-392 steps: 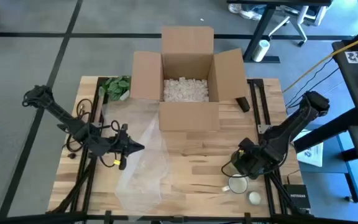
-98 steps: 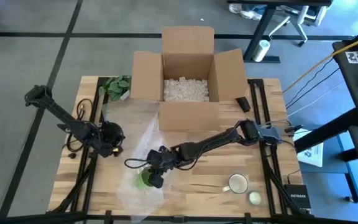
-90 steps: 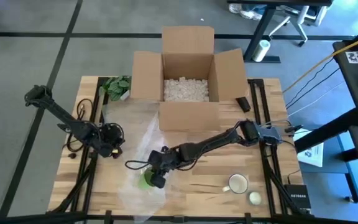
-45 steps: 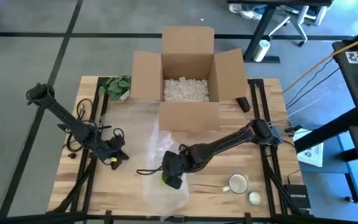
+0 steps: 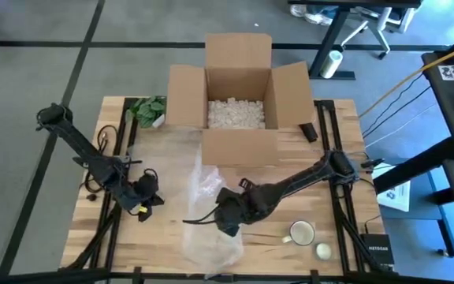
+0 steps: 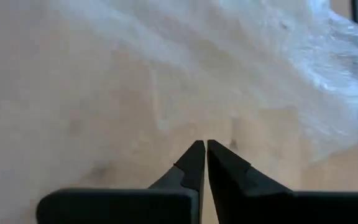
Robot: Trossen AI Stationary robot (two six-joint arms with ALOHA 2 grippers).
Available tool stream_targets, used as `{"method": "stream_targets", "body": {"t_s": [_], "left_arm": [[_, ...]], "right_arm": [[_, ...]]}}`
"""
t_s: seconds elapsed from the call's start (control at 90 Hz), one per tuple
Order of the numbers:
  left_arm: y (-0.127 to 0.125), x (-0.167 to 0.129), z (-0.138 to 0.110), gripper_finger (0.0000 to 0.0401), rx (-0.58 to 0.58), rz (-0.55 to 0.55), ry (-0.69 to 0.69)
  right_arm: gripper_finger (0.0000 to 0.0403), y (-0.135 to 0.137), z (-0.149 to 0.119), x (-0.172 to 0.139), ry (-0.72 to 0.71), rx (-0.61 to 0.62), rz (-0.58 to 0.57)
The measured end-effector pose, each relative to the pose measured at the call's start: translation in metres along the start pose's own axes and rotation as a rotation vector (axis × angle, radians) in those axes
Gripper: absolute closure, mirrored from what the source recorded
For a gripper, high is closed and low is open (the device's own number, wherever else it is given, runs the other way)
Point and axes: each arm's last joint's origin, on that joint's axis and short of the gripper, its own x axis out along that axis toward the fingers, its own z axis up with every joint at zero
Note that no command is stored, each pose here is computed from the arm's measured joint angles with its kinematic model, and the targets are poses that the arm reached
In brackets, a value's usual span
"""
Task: Wrap mug
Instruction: Wrap the green mug with the bubble wrap
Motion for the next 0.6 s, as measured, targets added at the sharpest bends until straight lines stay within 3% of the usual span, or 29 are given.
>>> {"method": "stream_targets", "body": {"t_s": [0.233, 0.6], "left_arm": [[0.018, -0.002, -0.007, 0.0401, 0.009, 0.225, -0.001], [0.031, 0.011, -0.022, 0.0401, -0.01, 0.366, -0.015]], "right_arm": [[0.0403, 0.023, 0.031, -0.004, -0.279, -0.021, 0.207], [0.0403, 0.033, 0.03, 0.043, -0.23, -0.022, 0.269]]}}
